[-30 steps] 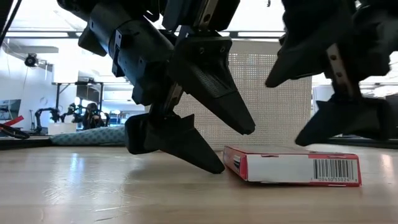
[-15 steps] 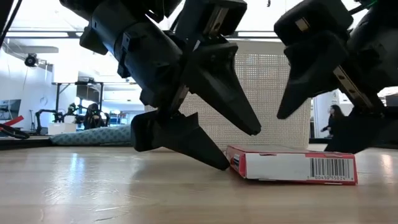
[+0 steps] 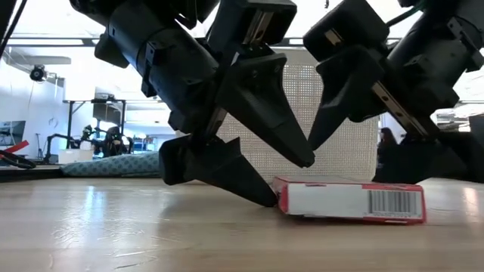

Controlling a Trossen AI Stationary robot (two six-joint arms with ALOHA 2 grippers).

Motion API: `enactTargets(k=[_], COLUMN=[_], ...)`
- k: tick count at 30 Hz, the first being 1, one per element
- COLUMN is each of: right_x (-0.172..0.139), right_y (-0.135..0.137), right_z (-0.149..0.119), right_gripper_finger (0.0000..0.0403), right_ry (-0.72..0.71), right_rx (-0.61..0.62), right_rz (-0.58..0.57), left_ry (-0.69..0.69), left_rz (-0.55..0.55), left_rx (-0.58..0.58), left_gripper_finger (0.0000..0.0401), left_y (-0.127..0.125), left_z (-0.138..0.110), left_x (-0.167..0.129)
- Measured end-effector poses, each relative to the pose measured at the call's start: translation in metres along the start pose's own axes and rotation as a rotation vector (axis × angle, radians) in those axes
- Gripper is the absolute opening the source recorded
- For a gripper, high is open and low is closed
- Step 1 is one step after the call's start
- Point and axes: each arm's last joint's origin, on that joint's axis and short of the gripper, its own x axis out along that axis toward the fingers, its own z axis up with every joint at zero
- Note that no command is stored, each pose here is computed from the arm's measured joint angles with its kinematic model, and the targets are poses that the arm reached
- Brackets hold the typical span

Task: Pick & place medical supplies in basket/bin
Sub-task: Put the red pill box into the bin

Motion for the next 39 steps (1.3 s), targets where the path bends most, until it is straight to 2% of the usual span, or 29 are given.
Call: enactTargets(k=[10,19,30,39], right_x=[-0.012,-0.032,-0.034,-0.033], right_y=[0.024,0.044,0.057,0.053], right_z=[0.003,0.004,0.004,0.004], right_gripper_finger=[0.0326,0.0325,0.0325,0.0325], right_ry=[-0.012,-0.038,-0.051,-0.047], right_rx=[-0.181,-0.225,-0.309,-0.331], right_rz=[0.042,0.165,0.293,0.253], left_ry=[0.003,0.018,0.029,0.034], left_rz=[0.006,-0.002,-0.008,0.003], left_rx=[0.01,0.022,0.026,0.033], left_gripper_finger=[0.0241,0.0242,0.0242,0.0242], left_y=[0.001,-0.005,-0.008,-0.009], left_z=[-0.001,-0.007,-0.008,-0.01], left_x=[0.0,-0.005,-0.008,-0.01])
